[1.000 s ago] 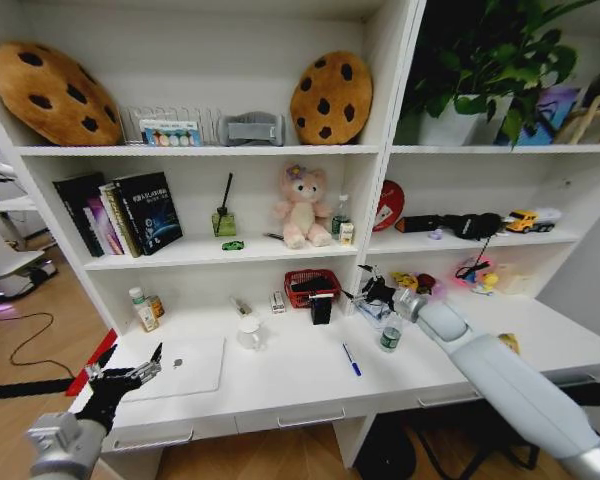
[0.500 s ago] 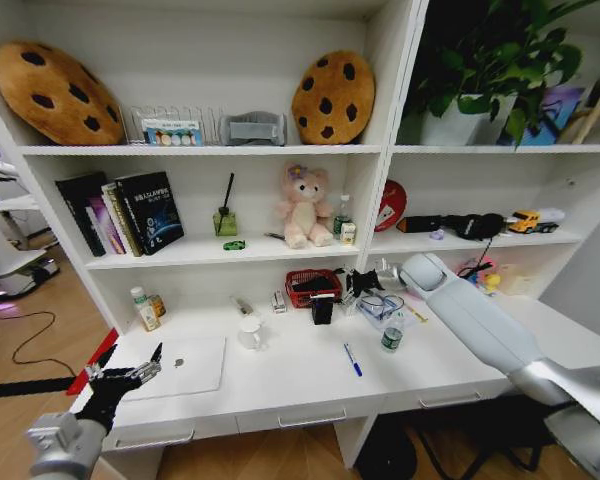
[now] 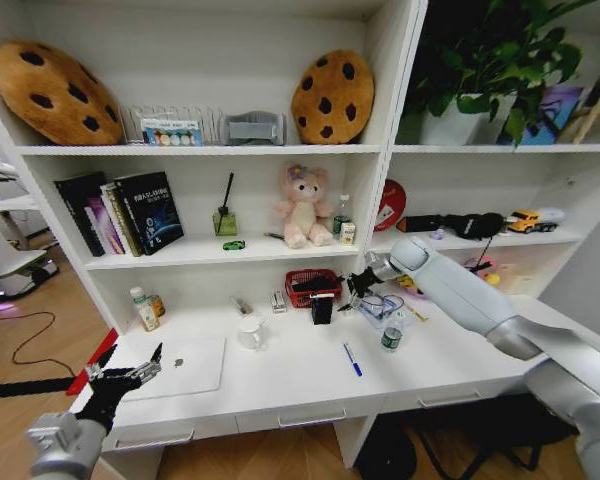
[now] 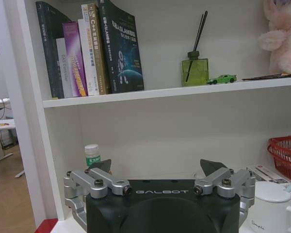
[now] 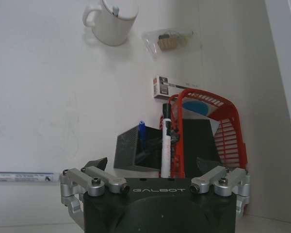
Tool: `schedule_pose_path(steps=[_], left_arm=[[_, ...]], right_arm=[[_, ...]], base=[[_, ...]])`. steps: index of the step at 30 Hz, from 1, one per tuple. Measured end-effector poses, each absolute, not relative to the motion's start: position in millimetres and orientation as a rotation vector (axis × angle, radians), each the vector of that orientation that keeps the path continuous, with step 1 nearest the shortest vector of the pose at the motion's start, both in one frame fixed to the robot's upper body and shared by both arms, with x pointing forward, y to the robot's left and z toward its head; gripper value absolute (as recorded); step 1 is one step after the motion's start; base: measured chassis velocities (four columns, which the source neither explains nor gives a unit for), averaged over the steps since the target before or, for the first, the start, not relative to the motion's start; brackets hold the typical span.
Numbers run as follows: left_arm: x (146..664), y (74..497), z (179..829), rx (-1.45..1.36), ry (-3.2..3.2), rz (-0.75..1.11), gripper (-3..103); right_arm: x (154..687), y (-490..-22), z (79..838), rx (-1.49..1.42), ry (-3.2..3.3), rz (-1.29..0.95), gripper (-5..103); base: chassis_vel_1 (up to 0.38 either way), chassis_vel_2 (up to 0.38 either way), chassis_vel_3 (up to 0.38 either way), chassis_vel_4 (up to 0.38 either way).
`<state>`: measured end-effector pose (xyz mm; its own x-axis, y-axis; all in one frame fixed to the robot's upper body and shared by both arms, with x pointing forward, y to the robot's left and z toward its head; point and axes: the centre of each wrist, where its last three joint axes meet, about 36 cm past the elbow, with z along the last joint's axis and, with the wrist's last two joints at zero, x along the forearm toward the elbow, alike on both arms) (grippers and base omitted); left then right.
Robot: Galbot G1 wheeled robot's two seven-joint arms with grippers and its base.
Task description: Organize the objects on the table.
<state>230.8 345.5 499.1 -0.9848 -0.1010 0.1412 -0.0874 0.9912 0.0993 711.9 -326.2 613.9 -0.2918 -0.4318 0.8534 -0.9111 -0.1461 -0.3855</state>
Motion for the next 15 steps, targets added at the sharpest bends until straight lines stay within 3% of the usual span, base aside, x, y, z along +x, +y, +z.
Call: schedule_pose_path(steps=[12,15], left_arm=[[230.8,345.5,499.2,0.142,-2.989,-0.139,100],[230.8,345.5,499.1,0.142,-2.989,-0.139,100]], right_arm=[[728.3,-289.1,576.8,1.439,-1.680,1.581,102],[729.8,-284.4,564.6,1.431,-1.684,1.595,98]], base=[[0.000,0.000,0.000,0.000],[0.000,0.000,0.000,0.000]])
